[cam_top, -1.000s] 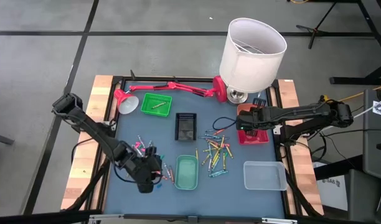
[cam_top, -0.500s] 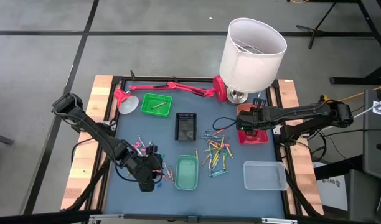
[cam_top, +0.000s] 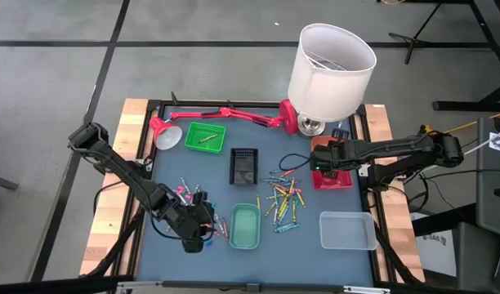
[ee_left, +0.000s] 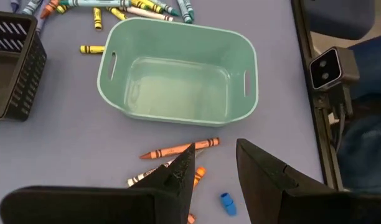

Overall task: Sort crayons
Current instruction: Put the gray crayon into the green bin

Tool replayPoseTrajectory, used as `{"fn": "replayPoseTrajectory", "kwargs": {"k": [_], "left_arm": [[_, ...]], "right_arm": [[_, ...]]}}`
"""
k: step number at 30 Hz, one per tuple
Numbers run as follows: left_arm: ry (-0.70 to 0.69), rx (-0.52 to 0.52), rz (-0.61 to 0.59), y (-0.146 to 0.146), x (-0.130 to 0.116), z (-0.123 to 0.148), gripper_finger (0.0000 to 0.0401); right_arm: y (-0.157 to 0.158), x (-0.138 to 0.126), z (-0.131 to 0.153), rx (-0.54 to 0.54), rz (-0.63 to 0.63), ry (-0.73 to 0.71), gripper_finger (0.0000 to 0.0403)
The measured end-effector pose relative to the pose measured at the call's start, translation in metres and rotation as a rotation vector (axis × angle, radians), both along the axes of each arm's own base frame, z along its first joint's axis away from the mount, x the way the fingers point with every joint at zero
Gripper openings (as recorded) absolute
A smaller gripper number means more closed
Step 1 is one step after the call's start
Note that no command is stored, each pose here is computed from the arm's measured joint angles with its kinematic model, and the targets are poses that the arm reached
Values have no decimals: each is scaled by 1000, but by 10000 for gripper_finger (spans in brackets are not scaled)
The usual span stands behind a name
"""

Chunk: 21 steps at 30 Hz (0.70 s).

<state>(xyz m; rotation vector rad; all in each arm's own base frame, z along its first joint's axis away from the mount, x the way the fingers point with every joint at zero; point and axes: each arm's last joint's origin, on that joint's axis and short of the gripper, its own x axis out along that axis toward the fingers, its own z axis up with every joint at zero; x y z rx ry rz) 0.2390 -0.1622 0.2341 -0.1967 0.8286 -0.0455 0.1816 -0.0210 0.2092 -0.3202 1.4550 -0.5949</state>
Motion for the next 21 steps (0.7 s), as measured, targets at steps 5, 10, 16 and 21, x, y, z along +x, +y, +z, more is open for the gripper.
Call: {"fn": "replayPoseTrajectory", "kwargs": {"k": [5,10,16,21], "left_arm": [[18,32,-8,4,0,-2,102],[21,110,-17,16,6,-3,102],[15,168,-23,28,13,-2,102],[28,236,-100,28,15,-7,102]], "right_arm": [[0,0,0,0,0,0,106],[0,0,0,0,0,0,106],[0,0,0,0,-1,0,106],[0,0,0,0,27,18,106]]}}
